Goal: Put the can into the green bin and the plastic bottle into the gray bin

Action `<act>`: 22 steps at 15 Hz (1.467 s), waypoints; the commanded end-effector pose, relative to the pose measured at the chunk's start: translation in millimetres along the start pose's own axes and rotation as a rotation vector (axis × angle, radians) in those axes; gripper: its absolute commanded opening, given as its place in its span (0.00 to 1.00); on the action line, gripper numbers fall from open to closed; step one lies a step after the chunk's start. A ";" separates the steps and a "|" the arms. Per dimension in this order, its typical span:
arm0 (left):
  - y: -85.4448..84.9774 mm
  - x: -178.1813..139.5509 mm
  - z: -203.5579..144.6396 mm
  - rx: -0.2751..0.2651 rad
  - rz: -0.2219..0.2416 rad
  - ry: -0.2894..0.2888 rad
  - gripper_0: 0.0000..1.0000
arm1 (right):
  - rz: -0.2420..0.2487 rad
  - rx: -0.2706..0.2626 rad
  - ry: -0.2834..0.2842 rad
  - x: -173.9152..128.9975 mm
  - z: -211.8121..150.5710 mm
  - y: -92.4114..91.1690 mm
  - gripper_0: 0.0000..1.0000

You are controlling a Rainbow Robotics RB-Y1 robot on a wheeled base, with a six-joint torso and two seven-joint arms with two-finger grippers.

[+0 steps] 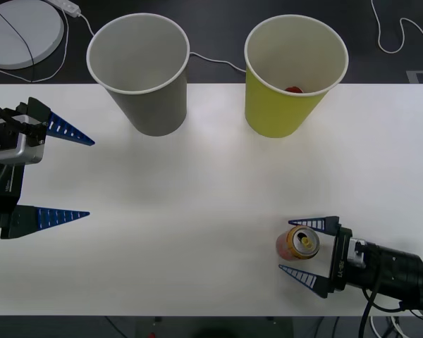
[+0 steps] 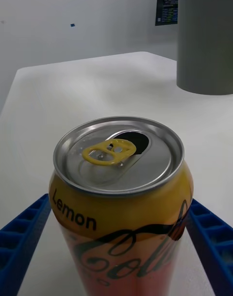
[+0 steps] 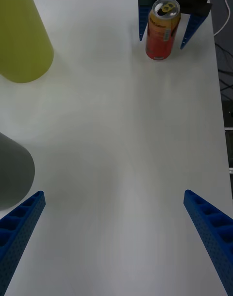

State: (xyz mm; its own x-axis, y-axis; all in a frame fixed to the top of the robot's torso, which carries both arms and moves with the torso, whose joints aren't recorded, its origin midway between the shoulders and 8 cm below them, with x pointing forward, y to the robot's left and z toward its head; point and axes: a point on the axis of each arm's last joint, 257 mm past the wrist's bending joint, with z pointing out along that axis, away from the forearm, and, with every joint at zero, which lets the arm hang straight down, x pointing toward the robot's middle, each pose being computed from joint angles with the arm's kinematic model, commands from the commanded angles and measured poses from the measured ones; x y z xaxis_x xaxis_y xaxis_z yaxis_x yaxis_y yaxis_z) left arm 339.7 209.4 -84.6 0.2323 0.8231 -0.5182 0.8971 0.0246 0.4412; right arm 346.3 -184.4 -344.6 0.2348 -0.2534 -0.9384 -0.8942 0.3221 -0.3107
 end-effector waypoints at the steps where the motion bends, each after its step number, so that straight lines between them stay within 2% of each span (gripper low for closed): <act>1: 0.0 0.0 0.0 0.000 0.000 0.000 1.00 | -0.008 0.005 0.005 0.6 0.6 -2.6 0.00; 7: 0.0 0.0 0.0 0.000 0.000 0.000 1.00 | -0.007 0.000 0.001 -2.4 2.3 -5.9 0.00; 10: 0.0 0.0 0.0 0.000 0.000 0.000 1.00 | -0.006 -0.021 0.016 -12.0 -6.6 -16.1 0.00; 14: 0.0 0.0 0.0 0.000 0.000 0.000 1.00 | -0.030 -0.073 0.126 -31.9 -32.1 -33.5 0.00; 18: 0.0 0.0 0.0 0.000 0.000 0.000 1.00 | -0.035 -0.075 0.298 -62.9 -61.9 -56.1 0.00; 20: 0.0 0.0 0.0 0.000 0.000 0.000 1.00 | 0.002 -0.059 0.362 -78.1 -71.9 -66.0 0.00; 22: 0.0 0.0 0.0 0.000 0.000 0.000 1.00 | 0.066 -0.052 0.388 -89.0 -76.2 -70.9 0.00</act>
State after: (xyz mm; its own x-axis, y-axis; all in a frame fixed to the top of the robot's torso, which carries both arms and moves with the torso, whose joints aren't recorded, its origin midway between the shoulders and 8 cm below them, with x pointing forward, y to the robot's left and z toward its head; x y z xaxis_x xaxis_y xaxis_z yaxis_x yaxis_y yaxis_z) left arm 339.7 209.4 -84.6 0.2323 0.8231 -0.5183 0.8971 0.0246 0.4412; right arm 359.7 -253.5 -232.2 0.0464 -0.5617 -0.8261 -0.9214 0.2954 -0.2527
